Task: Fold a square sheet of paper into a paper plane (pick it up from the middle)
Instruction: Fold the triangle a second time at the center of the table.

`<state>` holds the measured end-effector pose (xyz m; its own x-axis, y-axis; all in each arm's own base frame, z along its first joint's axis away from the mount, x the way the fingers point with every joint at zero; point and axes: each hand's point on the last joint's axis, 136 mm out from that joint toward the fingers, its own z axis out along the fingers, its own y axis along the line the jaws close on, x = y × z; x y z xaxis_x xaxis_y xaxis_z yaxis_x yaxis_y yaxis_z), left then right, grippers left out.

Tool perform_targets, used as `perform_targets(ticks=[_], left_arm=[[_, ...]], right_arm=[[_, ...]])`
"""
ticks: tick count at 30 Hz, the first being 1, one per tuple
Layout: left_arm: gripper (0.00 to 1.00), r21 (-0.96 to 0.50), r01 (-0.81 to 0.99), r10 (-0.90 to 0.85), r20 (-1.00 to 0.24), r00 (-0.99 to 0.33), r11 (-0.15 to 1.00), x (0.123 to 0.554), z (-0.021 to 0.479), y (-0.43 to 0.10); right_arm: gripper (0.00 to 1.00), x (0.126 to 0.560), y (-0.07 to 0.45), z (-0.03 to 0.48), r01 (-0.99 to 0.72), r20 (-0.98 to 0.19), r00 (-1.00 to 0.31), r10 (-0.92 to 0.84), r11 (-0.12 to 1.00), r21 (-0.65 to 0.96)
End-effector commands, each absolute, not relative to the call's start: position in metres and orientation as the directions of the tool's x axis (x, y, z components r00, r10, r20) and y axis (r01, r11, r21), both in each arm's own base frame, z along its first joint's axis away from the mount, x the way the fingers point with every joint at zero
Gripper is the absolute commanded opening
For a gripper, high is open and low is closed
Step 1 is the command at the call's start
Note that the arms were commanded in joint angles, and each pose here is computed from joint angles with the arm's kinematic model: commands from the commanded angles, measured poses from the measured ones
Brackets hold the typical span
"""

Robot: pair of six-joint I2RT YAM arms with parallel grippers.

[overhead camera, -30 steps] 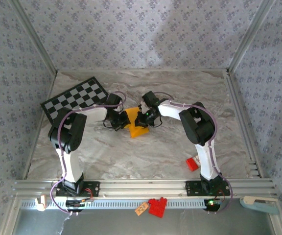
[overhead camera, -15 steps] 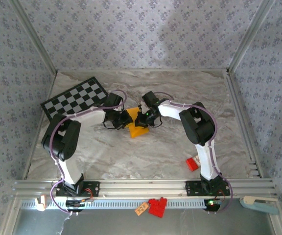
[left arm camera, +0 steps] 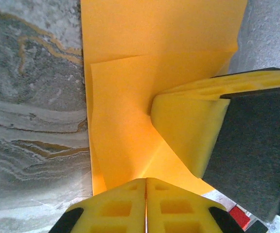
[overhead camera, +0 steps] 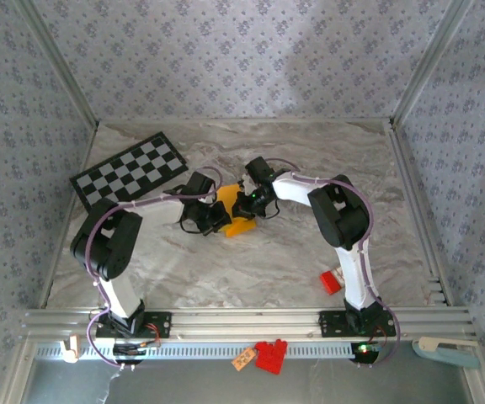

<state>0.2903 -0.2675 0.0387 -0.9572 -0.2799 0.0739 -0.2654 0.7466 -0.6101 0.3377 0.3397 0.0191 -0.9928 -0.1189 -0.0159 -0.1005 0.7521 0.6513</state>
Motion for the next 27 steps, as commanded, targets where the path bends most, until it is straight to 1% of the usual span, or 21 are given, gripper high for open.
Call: perform_targets(ticks=[1,7,18,21,27], left_arm=[[0.08,-0.622,-0.233,-0.236,0.079,-0.969,0.748,0.291,0.039,-0.275],[0.08,-0.611,-0.230,-0.212,0.103,-0.972,0.758,0.286,0.030,-0.278],[0.06,-0.548,-0.216,-0.182,0.116,-0.976,0.808,0.268,0.011,-0.266],[0.06,-0.538,-0.186,-0.151,0.108,-0.983,0.822,0.261,0.007,-0.265],[0.05,-0.472,-0.100,-0.079,0.064,-0.995,0.876,0.241,-0.001,-0.253]], right_arm=[[0.02,0.322,0.298,-0.042,0.003,0.108,-0.993,-0.055,0.879,0.476],[0.02,0.322,0.298,-0.044,0.009,0.115,-0.992,-0.051,0.881,0.474],[0.02,0.322,0.296,-0.047,0.018,0.125,-0.991,-0.046,0.884,0.467],[0.02,0.322,0.295,-0.048,0.021,0.126,-0.991,-0.043,0.884,0.467],[0.02,0.322,0.294,-0.049,0.027,0.129,-0.991,-0.038,0.885,0.465]])
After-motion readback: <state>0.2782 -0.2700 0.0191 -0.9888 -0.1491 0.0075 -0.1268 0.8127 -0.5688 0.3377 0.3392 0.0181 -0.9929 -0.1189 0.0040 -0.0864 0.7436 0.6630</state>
